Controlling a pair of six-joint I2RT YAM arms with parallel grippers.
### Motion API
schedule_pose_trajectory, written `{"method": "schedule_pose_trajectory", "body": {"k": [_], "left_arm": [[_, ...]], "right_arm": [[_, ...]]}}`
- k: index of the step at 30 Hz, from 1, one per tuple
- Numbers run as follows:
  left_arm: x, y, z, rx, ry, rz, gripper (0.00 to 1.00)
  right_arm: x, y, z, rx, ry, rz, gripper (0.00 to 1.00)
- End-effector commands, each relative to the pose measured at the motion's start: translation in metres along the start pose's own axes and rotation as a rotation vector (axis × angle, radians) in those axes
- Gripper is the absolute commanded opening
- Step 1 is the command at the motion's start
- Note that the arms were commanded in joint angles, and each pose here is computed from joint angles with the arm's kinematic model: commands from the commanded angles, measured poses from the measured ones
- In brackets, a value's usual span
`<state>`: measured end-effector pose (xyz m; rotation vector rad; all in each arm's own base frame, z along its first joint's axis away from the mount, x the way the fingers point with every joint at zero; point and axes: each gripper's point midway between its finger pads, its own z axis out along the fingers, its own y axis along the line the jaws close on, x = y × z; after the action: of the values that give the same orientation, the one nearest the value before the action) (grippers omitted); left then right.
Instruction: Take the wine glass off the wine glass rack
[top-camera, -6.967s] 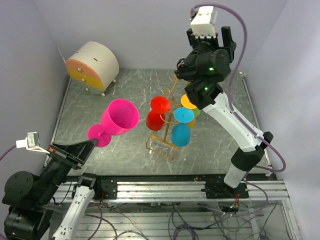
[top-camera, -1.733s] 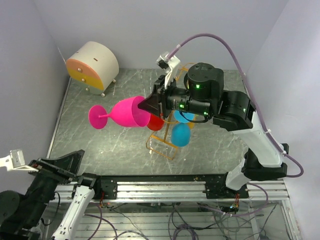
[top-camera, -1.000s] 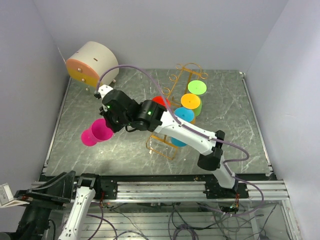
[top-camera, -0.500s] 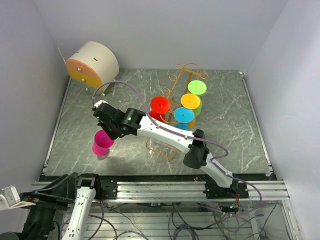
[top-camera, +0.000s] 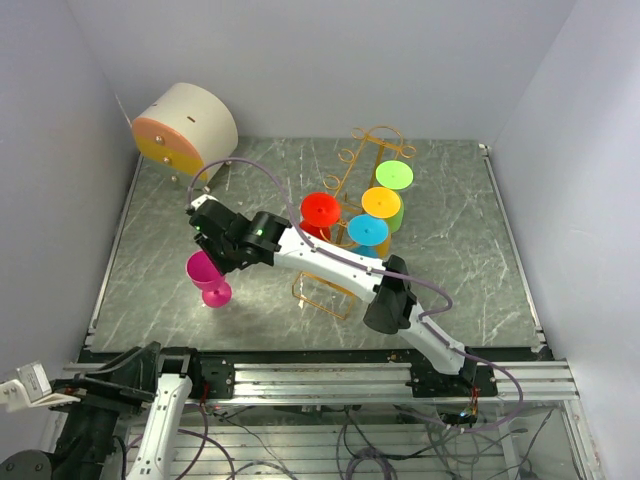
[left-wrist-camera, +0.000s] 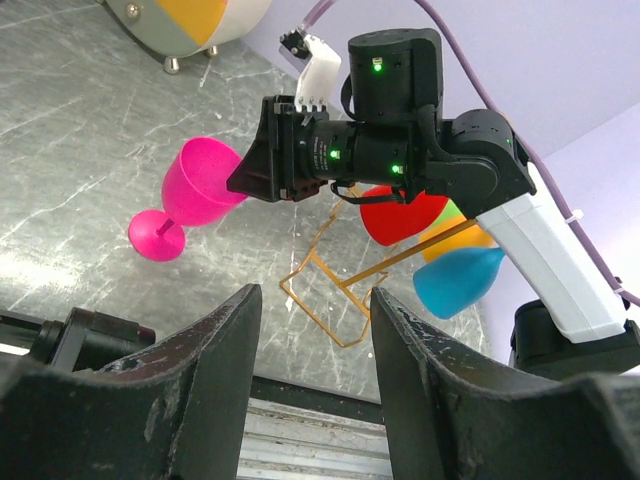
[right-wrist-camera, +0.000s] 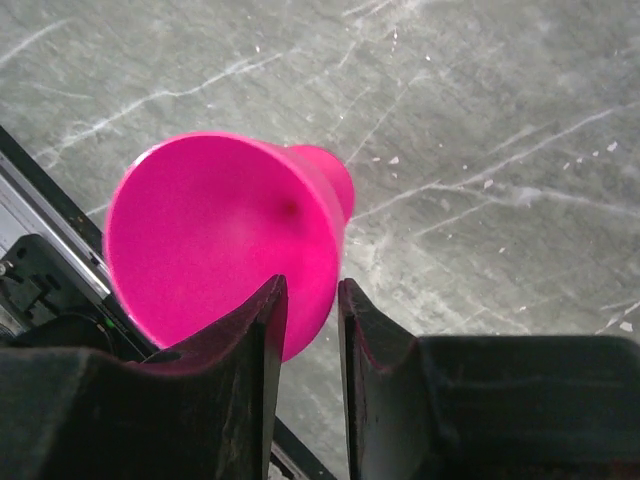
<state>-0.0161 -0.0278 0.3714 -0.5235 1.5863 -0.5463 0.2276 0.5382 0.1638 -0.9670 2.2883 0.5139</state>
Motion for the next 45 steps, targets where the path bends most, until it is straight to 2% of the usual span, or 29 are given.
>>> {"method": "schedule_pose_trajectory", "body": {"k": [1,5,9,14,17,22,24,27,31,36,42,45], "left_arm": [[0.006,-0.002,-0.002,0.02,0.008,0.009,0.58],[0.007,-0.002,-0.001,0.018,0.014,0.008,0.58],[0.008,-0.002,0.0,0.019,0.016,0.002,0.58],[0.007,-0.004,0.0,0.025,0.013,-0.01,0.58],[0.005,-0.006,0.0,0.031,0.011,-0.015,0.58],[0.001,-0.016,0.004,0.066,0.014,-0.023,0.58],[0.0,-0.018,0.006,0.069,0.016,-0.021,0.58],[0.0,-0.022,0.016,0.078,0.039,-0.015,0.58],[0.004,-0.033,0.04,0.111,0.109,-0.015,0.57],[-0.007,-0.051,0.072,0.149,0.139,-0.012,0.57],[-0.001,-0.064,0.109,0.183,0.238,-0.021,0.57],[0.004,-0.069,0.124,0.201,0.295,-0.017,0.57]], "right_arm": [[-0.025,0.005,-0.003,-0.032,-0.084,0.016,0.28],[-0.045,0.007,-0.022,-0.044,-0.148,0.03,0.28],[-0.071,0.01,-0.059,-0.069,-0.24,0.046,0.3],[-0.104,0.017,-0.128,-0.132,-0.378,0.08,0.36],[-0.116,0.023,-0.175,-0.196,-0.453,0.093,0.43],[-0.124,0.005,-0.258,-0.207,-0.595,0.129,0.43],[-0.125,-0.019,-0.299,-0.136,-0.671,0.149,0.43],[-0.122,-0.067,-0.337,-0.013,-0.729,0.196,0.44],[-0.115,-0.171,-0.347,0.028,-0.693,0.325,0.45],[-0.102,-0.251,-0.364,0.056,-0.669,0.436,0.44],[-0.062,-0.327,-0.421,0.117,-0.786,0.628,0.44],[-0.028,-0.349,-0.423,0.055,-0.767,0.722,0.45]]}}
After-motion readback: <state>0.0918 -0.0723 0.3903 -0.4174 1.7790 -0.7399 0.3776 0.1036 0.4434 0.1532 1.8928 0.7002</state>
